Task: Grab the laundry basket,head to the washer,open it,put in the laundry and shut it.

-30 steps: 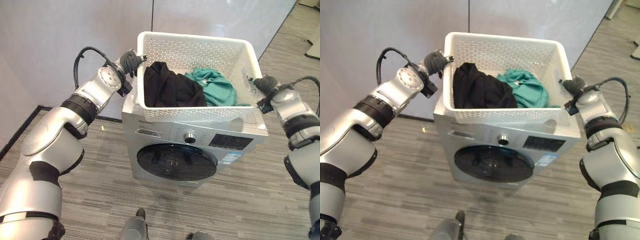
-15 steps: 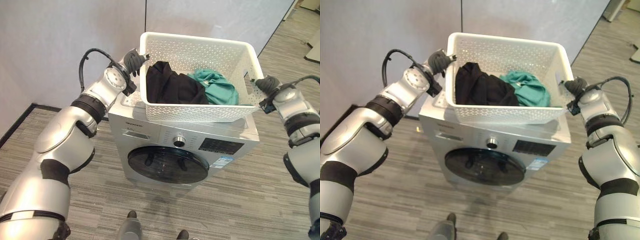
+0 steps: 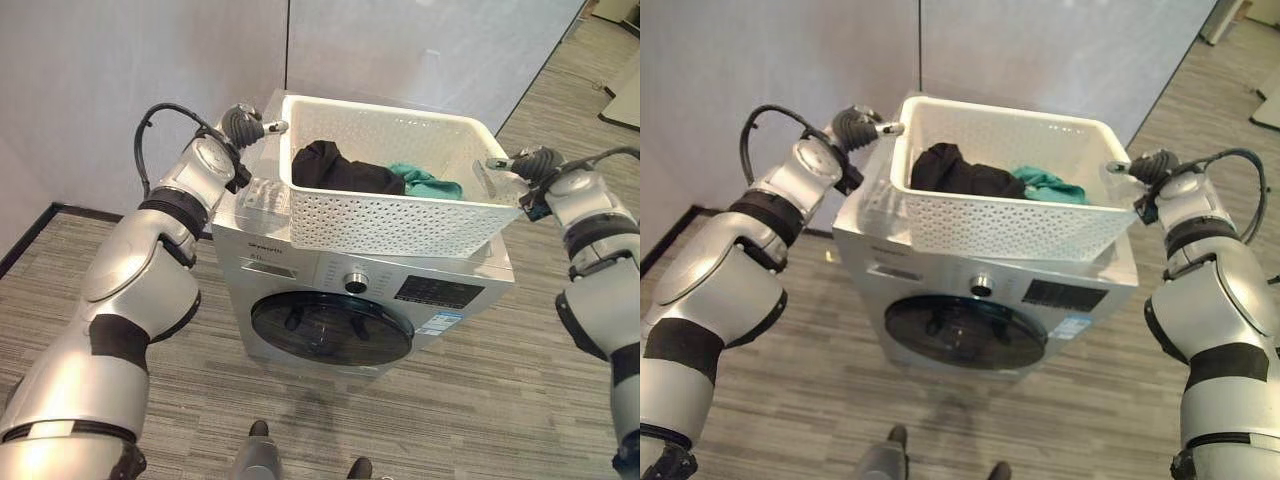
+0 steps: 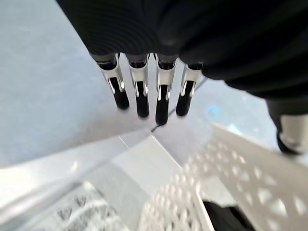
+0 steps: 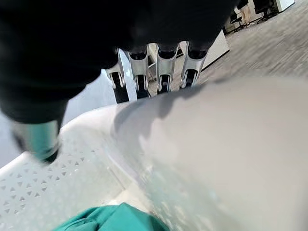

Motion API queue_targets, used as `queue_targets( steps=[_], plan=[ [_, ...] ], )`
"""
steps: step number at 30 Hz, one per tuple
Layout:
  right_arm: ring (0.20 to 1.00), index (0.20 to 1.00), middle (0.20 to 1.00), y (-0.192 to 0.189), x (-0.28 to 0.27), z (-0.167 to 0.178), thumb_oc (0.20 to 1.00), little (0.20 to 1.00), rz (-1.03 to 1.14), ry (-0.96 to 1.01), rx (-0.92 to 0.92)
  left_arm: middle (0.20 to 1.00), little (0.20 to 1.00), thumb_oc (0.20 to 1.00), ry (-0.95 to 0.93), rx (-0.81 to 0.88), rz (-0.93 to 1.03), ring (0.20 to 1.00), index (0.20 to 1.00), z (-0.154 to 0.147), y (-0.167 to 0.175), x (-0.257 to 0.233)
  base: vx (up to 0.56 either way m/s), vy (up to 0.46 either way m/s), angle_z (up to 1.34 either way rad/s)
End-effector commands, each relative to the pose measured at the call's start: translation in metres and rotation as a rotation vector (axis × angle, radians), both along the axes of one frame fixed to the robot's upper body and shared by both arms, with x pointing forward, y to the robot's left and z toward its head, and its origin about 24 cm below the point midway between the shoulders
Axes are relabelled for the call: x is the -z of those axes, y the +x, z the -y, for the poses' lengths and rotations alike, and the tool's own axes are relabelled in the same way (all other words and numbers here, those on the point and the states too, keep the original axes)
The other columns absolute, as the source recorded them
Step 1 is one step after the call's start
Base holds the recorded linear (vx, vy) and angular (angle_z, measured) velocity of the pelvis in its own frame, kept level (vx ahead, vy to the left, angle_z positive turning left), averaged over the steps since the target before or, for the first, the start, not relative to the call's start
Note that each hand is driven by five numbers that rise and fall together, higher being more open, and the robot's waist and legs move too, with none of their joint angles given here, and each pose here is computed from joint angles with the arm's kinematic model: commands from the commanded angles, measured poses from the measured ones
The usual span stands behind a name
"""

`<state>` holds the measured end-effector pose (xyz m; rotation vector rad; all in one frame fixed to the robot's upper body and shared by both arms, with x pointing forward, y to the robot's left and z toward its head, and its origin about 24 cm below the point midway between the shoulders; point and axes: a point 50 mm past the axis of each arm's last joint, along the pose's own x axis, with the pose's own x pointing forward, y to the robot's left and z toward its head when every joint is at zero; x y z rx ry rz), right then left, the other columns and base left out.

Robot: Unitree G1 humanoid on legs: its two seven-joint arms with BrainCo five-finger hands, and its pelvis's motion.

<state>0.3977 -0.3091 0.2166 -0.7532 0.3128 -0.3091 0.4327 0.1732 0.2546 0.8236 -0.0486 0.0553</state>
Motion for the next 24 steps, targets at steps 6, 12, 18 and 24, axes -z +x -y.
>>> queue_targets(
  steps=[6, 12, 18, 24],
  plan=[
    [1.0, 1.0, 1.0, -0.031, -0.046, 0.059, 1.0, 1.0, 0.312, 0.124, 0.171, 1.0, 1.0, 1.0, -0.15, 0.005, 0.519, 1.0, 1.0, -0.025, -0.029, -0.107, 0.06, 0.012, -0.04],
    [1.0, 1.0, 1.0, -0.053, -0.044, 0.084, 1.0, 1.0, 0.409, 0.164, 0.19, 1.0, 1.0, 1.0, -0.108, -0.031, 0.657, 1.0, 1.0, -0.065, -0.057, -0.12, 0.05, 0.003, -0.04],
    [1.0, 1.0, 1.0, -0.098, -0.004, 0.111, 1.0, 1.0, 0.481, 0.164, 0.182, 1.0, 1.0, 1.0, 0.071, -0.133, 0.675, 1.0, 1.0, -0.133, -0.109, -0.086, 0.03, -0.009, -0.05],
    [1.0, 1.0, 1.0, -0.188, 0.085, 0.121, 1.0, 1.0, 0.411, 0.179, 0.273, 1.0, 1.0, 1.0, 0.029, -0.221, 0.241, 1.0, 1.0, -0.192, -0.193, 0.061, 0.03, -0.017, -0.1]
  ],
)
